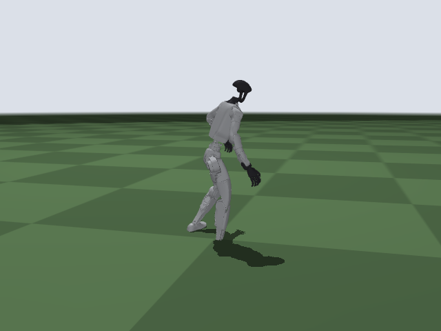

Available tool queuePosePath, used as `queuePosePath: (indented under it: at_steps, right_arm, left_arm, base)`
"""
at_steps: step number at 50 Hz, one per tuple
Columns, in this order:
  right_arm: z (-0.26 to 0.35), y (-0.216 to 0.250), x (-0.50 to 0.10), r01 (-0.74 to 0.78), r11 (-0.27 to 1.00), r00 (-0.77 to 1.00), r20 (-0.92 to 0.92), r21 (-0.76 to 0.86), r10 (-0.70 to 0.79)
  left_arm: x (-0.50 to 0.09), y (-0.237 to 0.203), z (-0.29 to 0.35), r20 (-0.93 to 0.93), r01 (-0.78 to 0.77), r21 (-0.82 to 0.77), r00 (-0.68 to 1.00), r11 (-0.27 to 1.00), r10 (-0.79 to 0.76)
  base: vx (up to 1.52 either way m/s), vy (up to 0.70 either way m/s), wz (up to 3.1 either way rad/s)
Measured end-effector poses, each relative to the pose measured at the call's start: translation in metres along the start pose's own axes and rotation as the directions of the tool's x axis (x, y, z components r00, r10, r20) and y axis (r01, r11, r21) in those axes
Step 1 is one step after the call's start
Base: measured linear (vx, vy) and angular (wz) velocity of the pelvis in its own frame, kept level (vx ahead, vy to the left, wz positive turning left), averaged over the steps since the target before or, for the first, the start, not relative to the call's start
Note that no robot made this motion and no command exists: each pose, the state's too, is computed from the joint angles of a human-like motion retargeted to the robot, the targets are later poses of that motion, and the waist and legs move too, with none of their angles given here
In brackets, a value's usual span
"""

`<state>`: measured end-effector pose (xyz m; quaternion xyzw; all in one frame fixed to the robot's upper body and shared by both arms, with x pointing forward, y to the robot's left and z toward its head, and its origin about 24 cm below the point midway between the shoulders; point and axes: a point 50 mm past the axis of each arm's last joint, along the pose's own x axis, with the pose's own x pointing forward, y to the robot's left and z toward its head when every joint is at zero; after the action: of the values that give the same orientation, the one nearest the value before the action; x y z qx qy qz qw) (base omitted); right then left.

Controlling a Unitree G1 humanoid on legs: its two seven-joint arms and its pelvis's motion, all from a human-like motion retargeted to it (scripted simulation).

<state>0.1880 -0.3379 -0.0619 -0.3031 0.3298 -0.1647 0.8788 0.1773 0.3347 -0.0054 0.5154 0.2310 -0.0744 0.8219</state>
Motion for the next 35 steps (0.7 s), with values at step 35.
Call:
queuePosePath:
  at_steps: [35]
  right_arm:
    - [-0.119,0.026,-0.059,-0.439,0.898,0.813,-0.443,-0.037,0.379]
  left_arm:
    - [-0.068,-0.140,-0.090,-0.493,0.228,-0.546,0.691,0.806,-0.530]
  base:
    - [-0.07,0.20,0.56]
